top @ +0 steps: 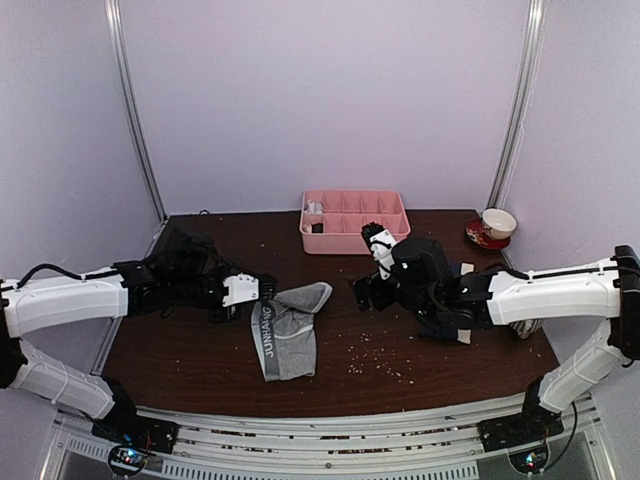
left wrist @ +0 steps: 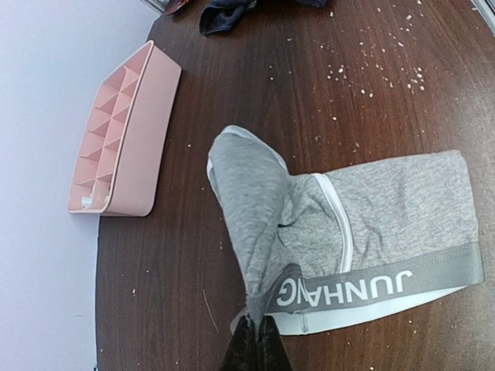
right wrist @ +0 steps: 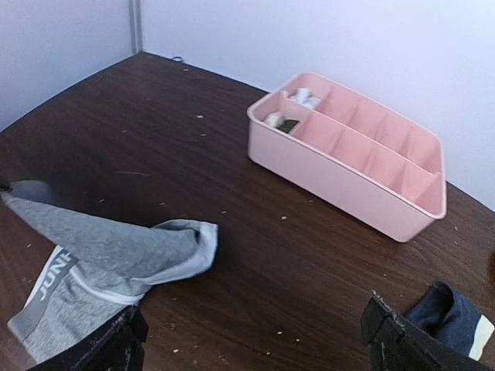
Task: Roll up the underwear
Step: Pick up the underwear from the center of the board.
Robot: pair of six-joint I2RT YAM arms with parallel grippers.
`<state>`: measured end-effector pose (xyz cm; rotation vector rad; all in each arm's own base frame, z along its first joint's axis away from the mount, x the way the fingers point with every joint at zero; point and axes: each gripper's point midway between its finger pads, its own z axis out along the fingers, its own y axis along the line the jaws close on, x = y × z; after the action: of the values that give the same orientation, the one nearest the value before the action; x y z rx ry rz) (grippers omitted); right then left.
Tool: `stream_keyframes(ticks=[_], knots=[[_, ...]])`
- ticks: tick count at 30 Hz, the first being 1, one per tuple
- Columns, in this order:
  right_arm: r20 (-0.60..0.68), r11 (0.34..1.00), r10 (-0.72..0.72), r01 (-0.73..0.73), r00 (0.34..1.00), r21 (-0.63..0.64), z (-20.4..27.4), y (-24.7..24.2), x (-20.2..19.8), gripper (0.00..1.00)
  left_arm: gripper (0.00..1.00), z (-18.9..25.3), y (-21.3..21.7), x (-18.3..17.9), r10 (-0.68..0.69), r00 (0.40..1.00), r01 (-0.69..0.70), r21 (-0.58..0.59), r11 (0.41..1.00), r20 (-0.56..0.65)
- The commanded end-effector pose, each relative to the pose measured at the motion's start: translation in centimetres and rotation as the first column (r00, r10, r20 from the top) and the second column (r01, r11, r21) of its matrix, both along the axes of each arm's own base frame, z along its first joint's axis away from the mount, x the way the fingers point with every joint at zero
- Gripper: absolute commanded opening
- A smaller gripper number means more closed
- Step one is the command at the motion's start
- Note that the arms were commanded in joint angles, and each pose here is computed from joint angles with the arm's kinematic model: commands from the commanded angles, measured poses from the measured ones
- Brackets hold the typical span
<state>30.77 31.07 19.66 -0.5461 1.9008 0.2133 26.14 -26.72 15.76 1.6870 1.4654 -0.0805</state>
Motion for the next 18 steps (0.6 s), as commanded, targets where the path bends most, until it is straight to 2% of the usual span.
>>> stream_keyframes(ticks=[1, 7, 12, 16, 18], knots=[[0.038, 0.974, 0.221, -0.219, 0.975, -0.059, -0.1, 4.1, -3.4, 1.00, 0.00, 1.6, -0.6, 0.0, -0.051, 0.990, 0.060, -0.066, 0.996, 0.131], [0.062, 0.939, 0.321, -0.309, 0.945, -0.150, -1.4, 6.7, -5.9, 1.00, 0.00, 2.4, 0.2, -0.1, -0.003, 0.978, 0.033, -0.139, 0.990, 0.208], [0.140, 0.955, 0.281, -0.262, 0.949, -0.143, -0.7, 6.6, -5.6, 1.00, 0.00, 2.1, 0.9, -0.4, 0.027, 0.967, 0.018, -0.175, 0.984, 0.252], [0.219, 0.892, 0.428, -0.372, 0.877, -0.256, -1.0, 7.3, -7.1, 1.00, 0.00, 1.9, 0.9, -1.0, 0.005, 0.963, 0.046, -0.183, 0.982, 0.269], [0.209, 0.858, 0.482, -0.410, 0.851, -0.311, -1.2, 7.9, -7.5, 1.00, 0.00, 1.8, 1.0, -1.3, -0.004, 0.963, 0.054, -0.180, 0.982, 0.268]])
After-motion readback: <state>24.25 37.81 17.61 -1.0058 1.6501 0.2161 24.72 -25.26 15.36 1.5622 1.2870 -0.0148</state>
